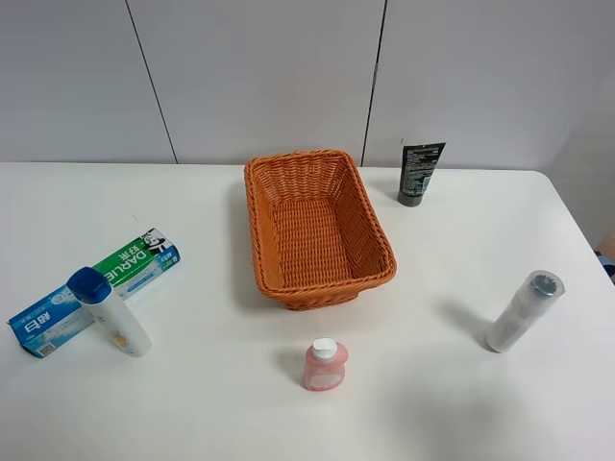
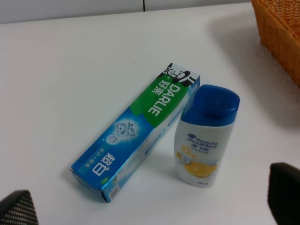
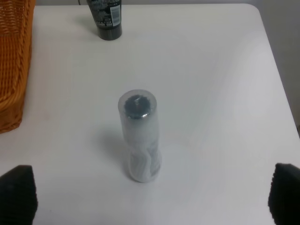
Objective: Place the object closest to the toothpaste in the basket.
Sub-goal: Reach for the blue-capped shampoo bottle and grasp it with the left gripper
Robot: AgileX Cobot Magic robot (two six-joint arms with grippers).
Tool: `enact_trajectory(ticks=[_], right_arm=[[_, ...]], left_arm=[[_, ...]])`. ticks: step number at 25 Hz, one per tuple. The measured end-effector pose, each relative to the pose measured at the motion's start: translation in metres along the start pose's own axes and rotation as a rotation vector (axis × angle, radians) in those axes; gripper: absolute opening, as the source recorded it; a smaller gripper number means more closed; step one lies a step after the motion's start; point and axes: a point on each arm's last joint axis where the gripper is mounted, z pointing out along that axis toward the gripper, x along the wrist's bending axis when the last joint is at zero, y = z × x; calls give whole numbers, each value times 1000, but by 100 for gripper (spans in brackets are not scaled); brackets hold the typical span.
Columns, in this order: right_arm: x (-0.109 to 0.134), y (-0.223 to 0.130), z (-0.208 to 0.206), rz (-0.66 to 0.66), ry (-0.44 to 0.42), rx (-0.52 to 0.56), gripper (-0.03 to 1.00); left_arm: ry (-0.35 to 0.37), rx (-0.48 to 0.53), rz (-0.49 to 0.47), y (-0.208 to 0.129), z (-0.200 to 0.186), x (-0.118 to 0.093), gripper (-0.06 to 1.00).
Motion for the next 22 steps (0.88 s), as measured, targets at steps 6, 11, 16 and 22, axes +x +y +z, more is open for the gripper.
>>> enact_trajectory(ticks=[6, 11, 16, 22], right_arm=[[0, 0, 0, 0, 0, 0, 99], [0, 0, 0, 0, 0, 0, 99], [0, 0, 0, 0, 0, 0, 99], [0, 0, 0, 0, 0, 0, 99]], left_arm=[[0, 0, 0, 0, 0, 0, 99], [0, 0, 0, 0, 0, 0, 99], [0, 0, 0, 0, 0, 0, 99], [16, 11, -4, 33, 16, 3, 99]])
